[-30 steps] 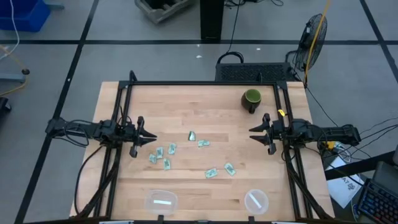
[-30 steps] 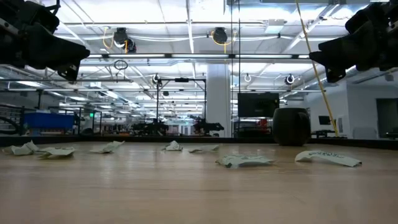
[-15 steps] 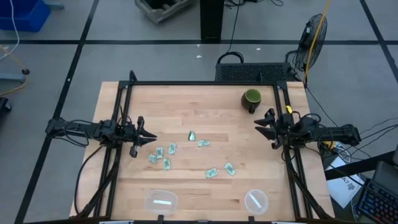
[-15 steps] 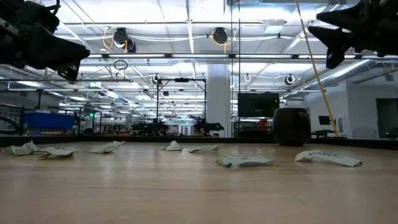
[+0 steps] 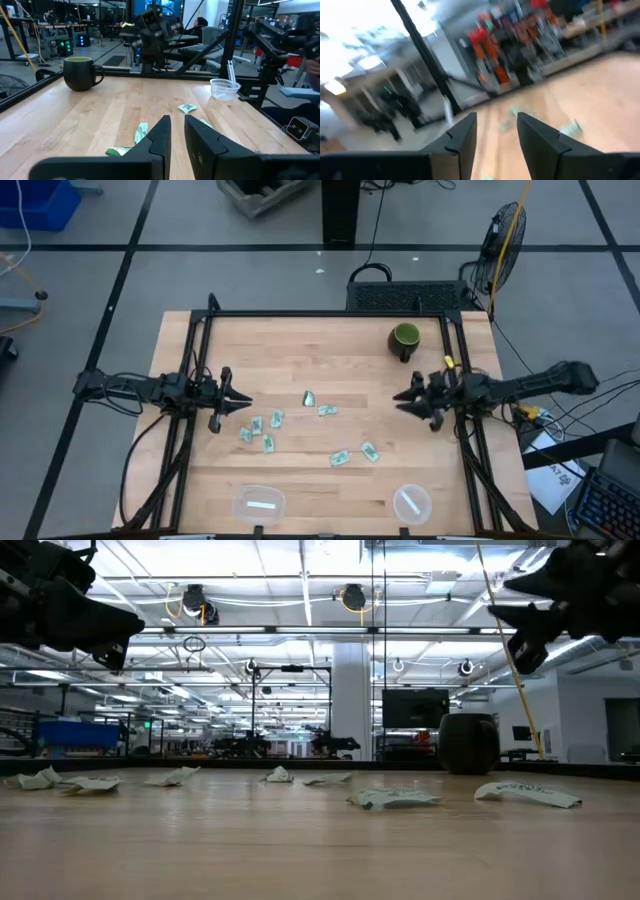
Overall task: Pick and place Stevia / Truvia into bins
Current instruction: Put the stevia packet into the right transparent container
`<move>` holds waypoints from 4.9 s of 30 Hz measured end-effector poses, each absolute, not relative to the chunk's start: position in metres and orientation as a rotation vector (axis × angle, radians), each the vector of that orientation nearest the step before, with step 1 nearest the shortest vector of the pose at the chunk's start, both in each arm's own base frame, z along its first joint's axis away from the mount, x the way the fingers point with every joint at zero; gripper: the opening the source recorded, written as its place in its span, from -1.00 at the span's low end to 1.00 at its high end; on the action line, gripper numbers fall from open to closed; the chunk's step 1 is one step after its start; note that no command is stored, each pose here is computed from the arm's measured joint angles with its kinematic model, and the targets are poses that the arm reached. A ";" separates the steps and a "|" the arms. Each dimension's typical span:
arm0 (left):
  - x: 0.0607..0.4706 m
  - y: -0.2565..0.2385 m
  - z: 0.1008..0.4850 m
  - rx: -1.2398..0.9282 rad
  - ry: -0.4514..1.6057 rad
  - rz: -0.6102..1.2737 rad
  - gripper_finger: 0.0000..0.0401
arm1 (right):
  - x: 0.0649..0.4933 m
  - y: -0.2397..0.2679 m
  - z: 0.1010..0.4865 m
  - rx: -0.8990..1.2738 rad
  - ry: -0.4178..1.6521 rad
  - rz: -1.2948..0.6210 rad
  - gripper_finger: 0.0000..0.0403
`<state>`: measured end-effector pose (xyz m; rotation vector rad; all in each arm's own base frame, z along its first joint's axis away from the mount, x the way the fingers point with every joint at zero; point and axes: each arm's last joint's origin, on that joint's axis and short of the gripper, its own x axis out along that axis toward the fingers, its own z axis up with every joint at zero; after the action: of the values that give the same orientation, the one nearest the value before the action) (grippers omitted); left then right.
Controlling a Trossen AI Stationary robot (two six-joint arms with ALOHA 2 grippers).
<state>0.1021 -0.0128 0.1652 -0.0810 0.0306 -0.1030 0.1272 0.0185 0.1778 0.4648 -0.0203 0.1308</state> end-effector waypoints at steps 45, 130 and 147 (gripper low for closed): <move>0.102 -0.013 0.165 -0.081 0.031 -0.103 -0.71 | 0.243 0.086 0.107 0.579 0.934 -0.030 -0.23; 0.102 -0.013 0.165 -0.081 0.031 -0.103 -0.71 | 0.124 0.217 0.187 0.461 0.408 0.272 -1.00; 0.102 -0.013 0.165 -0.081 0.031 -0.103 -0.71 | 0.110 0.236 0.146 0.603 0.484 0.155 -1.00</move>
<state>0.1021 -0.0128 0.1651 -0.0811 0.0311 -0.1033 0.1103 0.2355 0.1457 0.6030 0.4839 0.1552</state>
